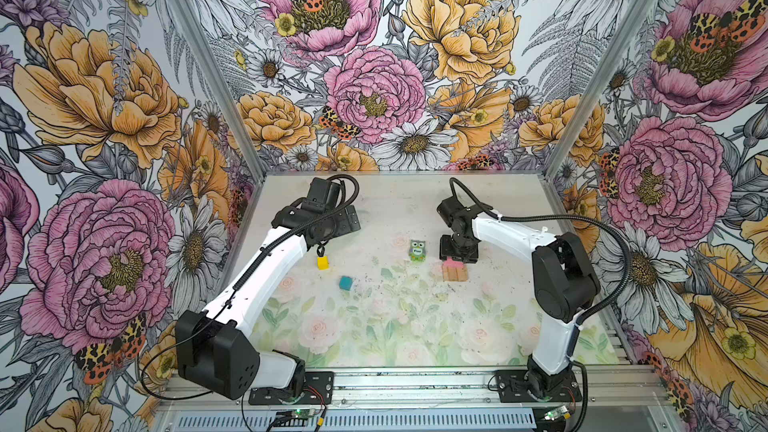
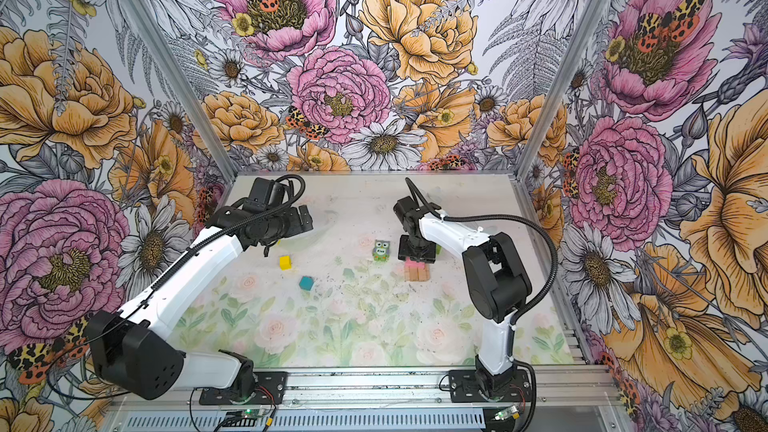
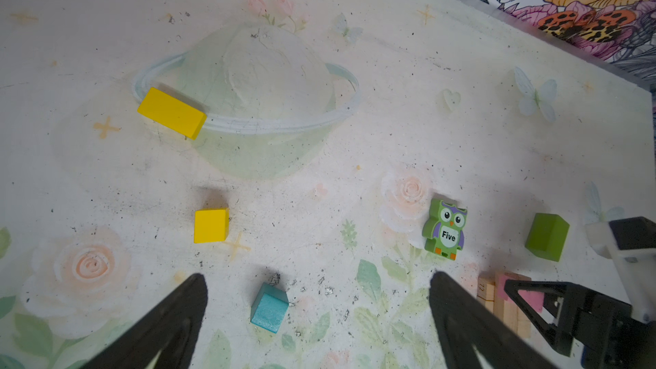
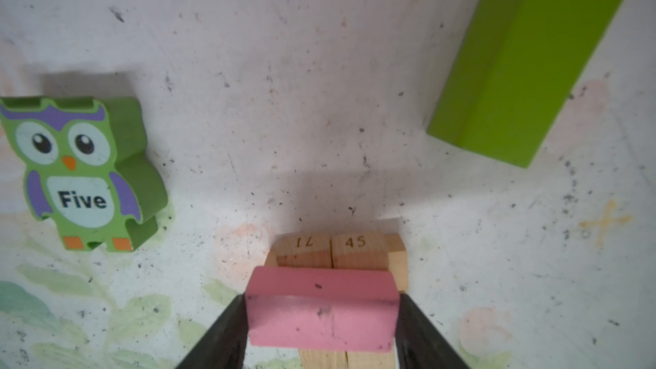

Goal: Build the wood block tower

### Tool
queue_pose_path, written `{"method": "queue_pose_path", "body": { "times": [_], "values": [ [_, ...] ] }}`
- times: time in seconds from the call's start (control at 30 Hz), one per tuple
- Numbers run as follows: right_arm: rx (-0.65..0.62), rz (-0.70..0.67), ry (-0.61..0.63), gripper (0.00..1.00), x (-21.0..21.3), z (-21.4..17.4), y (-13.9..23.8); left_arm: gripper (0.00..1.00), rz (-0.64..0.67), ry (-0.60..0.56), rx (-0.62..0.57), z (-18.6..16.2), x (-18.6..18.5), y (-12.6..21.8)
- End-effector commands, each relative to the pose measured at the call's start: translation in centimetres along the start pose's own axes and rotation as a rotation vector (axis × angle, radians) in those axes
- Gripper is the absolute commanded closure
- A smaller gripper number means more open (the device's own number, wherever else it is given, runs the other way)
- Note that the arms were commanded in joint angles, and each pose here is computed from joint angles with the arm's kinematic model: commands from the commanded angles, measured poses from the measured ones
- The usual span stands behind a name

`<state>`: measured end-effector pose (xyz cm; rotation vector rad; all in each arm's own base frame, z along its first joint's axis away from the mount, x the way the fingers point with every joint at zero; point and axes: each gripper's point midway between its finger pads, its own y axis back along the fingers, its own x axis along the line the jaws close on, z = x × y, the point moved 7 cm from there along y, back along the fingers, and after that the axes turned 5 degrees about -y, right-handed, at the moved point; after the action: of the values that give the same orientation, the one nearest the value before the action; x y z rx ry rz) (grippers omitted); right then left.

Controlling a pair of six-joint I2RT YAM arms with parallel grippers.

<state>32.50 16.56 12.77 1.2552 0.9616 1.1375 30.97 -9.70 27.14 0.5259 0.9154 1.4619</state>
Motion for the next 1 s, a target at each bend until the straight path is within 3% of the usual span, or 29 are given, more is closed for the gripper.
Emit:
{"method": "queue_pose_path", "body": {
  "times": [0.0, 0.37, 0.73, 0.97],
  "values": [
    [-0.009, -0.023, -0.002, 0.33, -0.1, 0.4, -0.1, 0.01, -0.013, 0.01, -0.047, 0.8, 0.1, 0.8],
    [-0.007, -0.029, 0.003, 0.31, 0.0, 0.3, -0.1, 0.01, -0.002, 0.018, -0.059, 0.9, 0.6, 1.0],
    [-0.006, -0.03, 0.004, 0.41, 0.0, 0.3, 0.1, 0.01, -0.001, 0.019, -0.068, 1.0, 0.7, 1.3],
    [-0.028, -0.029, 0.016, 0.41, -0.3, 0.2, 1.3, 0.01, -0.003, 0.016, -0.074, 1.3, 0.7, 1.4]
  ]
}}
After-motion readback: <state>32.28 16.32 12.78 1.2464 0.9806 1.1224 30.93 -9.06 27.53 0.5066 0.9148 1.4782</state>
